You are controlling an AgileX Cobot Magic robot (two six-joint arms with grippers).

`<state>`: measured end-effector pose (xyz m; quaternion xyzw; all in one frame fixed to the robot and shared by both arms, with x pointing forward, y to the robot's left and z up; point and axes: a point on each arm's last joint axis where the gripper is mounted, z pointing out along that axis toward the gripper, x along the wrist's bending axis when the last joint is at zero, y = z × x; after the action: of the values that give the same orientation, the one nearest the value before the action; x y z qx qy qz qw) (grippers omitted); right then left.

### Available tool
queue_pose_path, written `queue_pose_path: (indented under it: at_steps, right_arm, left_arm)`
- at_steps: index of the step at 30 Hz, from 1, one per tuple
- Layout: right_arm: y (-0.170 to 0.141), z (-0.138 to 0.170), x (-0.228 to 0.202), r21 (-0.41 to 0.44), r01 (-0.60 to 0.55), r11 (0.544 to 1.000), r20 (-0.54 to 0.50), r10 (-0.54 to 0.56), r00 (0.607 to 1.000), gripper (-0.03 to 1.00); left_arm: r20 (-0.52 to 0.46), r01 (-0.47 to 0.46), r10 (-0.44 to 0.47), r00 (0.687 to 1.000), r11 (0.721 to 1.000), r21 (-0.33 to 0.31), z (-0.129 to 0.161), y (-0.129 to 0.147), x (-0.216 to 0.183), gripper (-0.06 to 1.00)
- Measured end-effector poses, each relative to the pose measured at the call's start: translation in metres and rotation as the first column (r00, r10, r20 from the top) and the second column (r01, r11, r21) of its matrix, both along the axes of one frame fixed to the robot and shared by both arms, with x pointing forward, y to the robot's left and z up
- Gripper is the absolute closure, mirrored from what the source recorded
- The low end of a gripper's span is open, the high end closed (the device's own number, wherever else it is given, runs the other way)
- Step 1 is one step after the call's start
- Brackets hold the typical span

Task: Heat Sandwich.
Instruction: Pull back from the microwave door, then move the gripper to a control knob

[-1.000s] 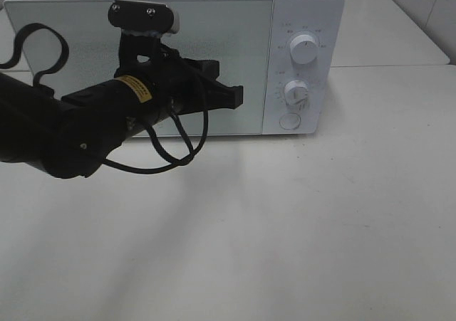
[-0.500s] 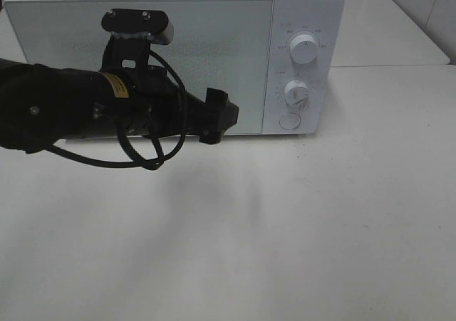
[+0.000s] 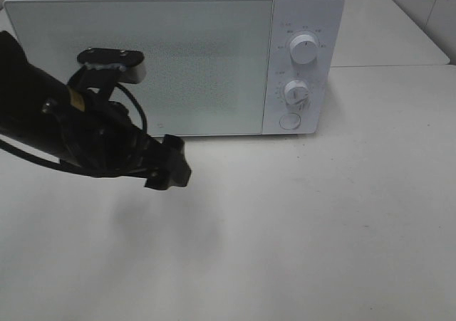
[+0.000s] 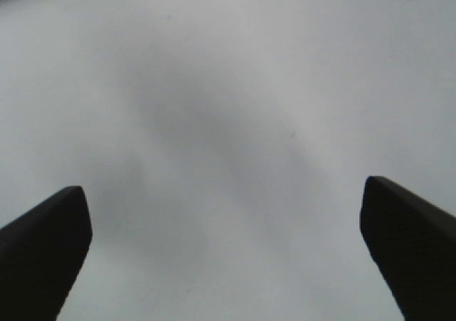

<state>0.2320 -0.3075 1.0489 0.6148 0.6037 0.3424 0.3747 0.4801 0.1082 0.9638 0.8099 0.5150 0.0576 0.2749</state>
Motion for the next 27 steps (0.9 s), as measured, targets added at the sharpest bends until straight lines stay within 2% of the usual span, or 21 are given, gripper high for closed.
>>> queue_pose_path:
  at_steps: [2, 4, 6, 10, 13, 14, 15, 19, 20, 24, 27]
  right_arm:
    - [0.0, 0.0, 0.0, 0.0, 0.0, 1.0, 0.0, 0.0, 1.0, 0.22]
    - [0.0, 0.0, 0.0, 0.0, 0.0, 1.0, 0.0, 0.0, 1.0, 0.22]
    - [0.0, 0.0, 0.0, 0.0, 0.0, 1.0, 0.0, 0.0, 1.0, 0.22]
    - [0.0, 0.0, 0.0, 0.0, 0.0, 1.0, 0.0, 0.0, 1.0, 0.22]
    - [0.0, 0.0, 0.0, 0.0, 0.0, 1.0, 0.0, 0.0, 1.0, 0.22]
    - [0.0, 0.0, 0.0, 0.0, 0.0, 1.0, 0.0, 0.0, 1.0, 0.22]
    - [0.0, 0.0, 0.0, 0.0, 0.0, 1.0, 0.0, 0.0, 1.0, 0.22]
    - [0.0, 0.0, 0.0, 0.0, 0.0, 1.0, 0.0, 0.0, 1.0, 0.22]
    - [0.0, 0.0, 0.0, 0.0, 0.0, 1.0, 0.0, 0.0, 1.0, 0.22]
    - [0.0, 0.0, 0.0, 0.0, 0.0, 1.0, 0.0, 0.0, 1.0, 0.22]
    - [0.0, 0.0, 0.0, 0.0, 0.0, 1.0, 0.0, 0.0, 1.0, 0.22]
  left_arm:
    - [-0.073, -0.035, 0.037, 0.997, 0.999, 0.039, 0.003, 0.019, 0.002, -0.03]
    - [-0.088, -0.043, 0.048, 0.995, 0.998, 0.049, 0.005, 0.024, 0.002, -0.03]
    - [-0.126, -0.071, 0.081, 0.989, 0.994, 0.086, 0.01, 0.043, 0.003, -0.03]
    - [-0.15, -0.107, 0.123, 0.981, 0.988, 0.111, 0.019, 0.062, 0.003, -0.03]
    - [-0.168, -0.179, 0.198, 0.966, 0.976, 0.124, 0.031, 0.089, 0.004, -0.03]
    - [-0.168, -0.179, 0.198, 0.966, 0.976, 0.124, 0.031, 0.089, 0.004, -0.03]
    - [-0.171, -0.225, 0.245, 0.954, 0.966, 0.129, 0.038, 0.104, 0.004, -0.03]
    - [-0.184, -0.279, 0.304, 0.935, 0.949, 0.149, 0.045, 0.126, 0.001, -0.03]
    - [-0.193, -0.314, 0.342, 0.92, 0.935, 0.162, 0.05, 0.139, -0.002, -0.03]
    - [-0.207, -0.341, 0.38, 0.901, 0.918, 0.201, 0.055, 0.155, -0.008, -0.03]
    - [-0.232, -0.342, 0.411, 0.882, 0.895, 0.286, 0.062, 0.173, -0.021, -0.03]
